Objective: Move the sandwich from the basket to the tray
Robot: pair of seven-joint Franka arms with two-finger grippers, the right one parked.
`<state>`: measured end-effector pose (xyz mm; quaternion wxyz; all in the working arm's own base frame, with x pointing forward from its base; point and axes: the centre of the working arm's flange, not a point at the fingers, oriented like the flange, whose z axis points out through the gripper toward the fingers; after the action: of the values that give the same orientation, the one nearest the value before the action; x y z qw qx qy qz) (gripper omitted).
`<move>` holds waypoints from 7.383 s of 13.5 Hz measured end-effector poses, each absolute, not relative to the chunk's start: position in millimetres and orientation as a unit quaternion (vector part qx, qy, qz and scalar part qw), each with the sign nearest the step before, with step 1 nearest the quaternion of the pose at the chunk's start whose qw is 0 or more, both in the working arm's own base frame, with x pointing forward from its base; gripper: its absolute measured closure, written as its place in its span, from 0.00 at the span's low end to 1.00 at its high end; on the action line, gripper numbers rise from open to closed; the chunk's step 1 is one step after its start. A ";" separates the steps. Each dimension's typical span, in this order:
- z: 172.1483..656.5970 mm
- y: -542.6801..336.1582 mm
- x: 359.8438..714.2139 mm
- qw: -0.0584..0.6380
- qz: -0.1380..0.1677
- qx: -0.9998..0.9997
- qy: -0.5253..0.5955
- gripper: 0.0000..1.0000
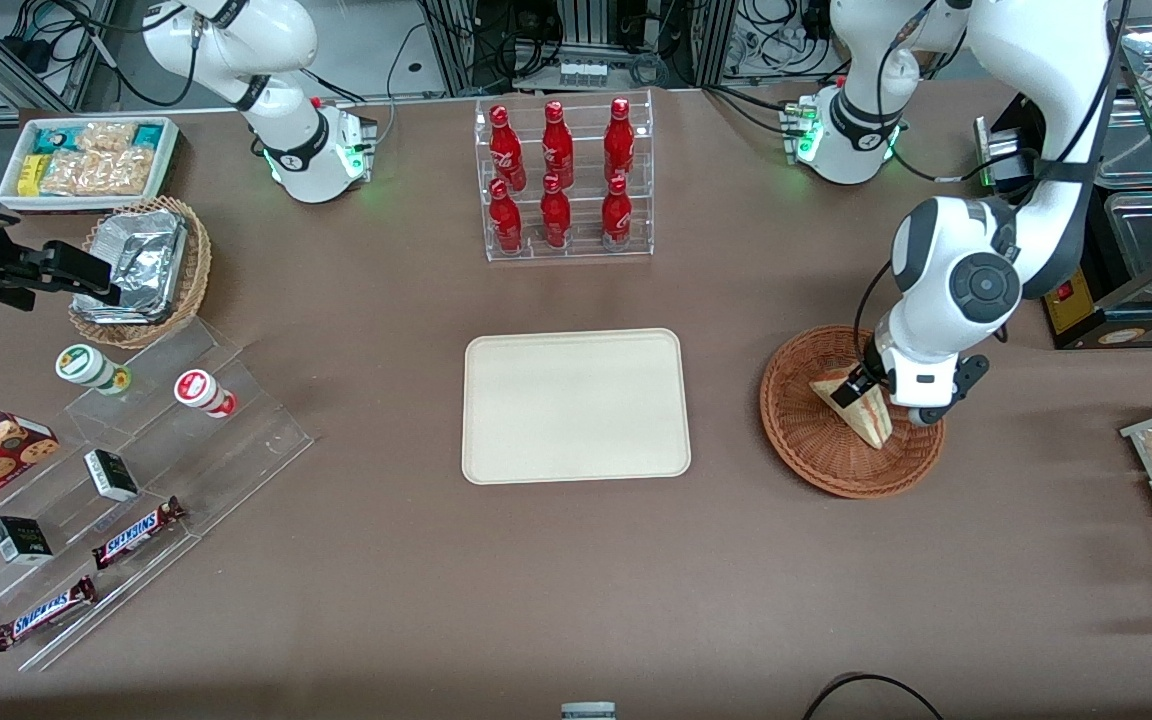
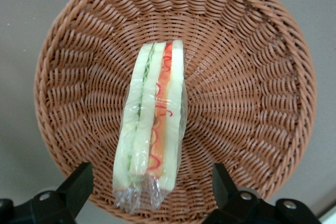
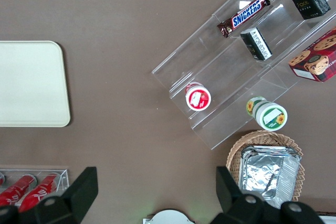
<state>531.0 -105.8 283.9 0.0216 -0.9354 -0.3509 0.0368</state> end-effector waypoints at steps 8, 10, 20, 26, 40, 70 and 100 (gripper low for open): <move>254.8 -103.0 526.1 0.033 0.051 -0.918 -0.392 0.15; 255.3 -102.2 526.6 0.033 0.050 -0.914 -0.402 0.38; 332.1 -124.2 564.5 0.035 0.060 -0.935 -0.347 0.85; 367.8 -213.8 556.9 0.021 0.064 -0.973 -0.219 0.85; 288.8 -448.8 517.2 0.033 0.065 -0.994 -0.086 0.85; 350.6 -536.2 527.8 -0.065 -0.019 -0.987 -0.146 0.00; 522.6 -140.3 573.7 0.053 0.061 -0.995 0.050 0.00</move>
<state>573.7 -140.3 522.6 0.0531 -0.9955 0.0502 0.0610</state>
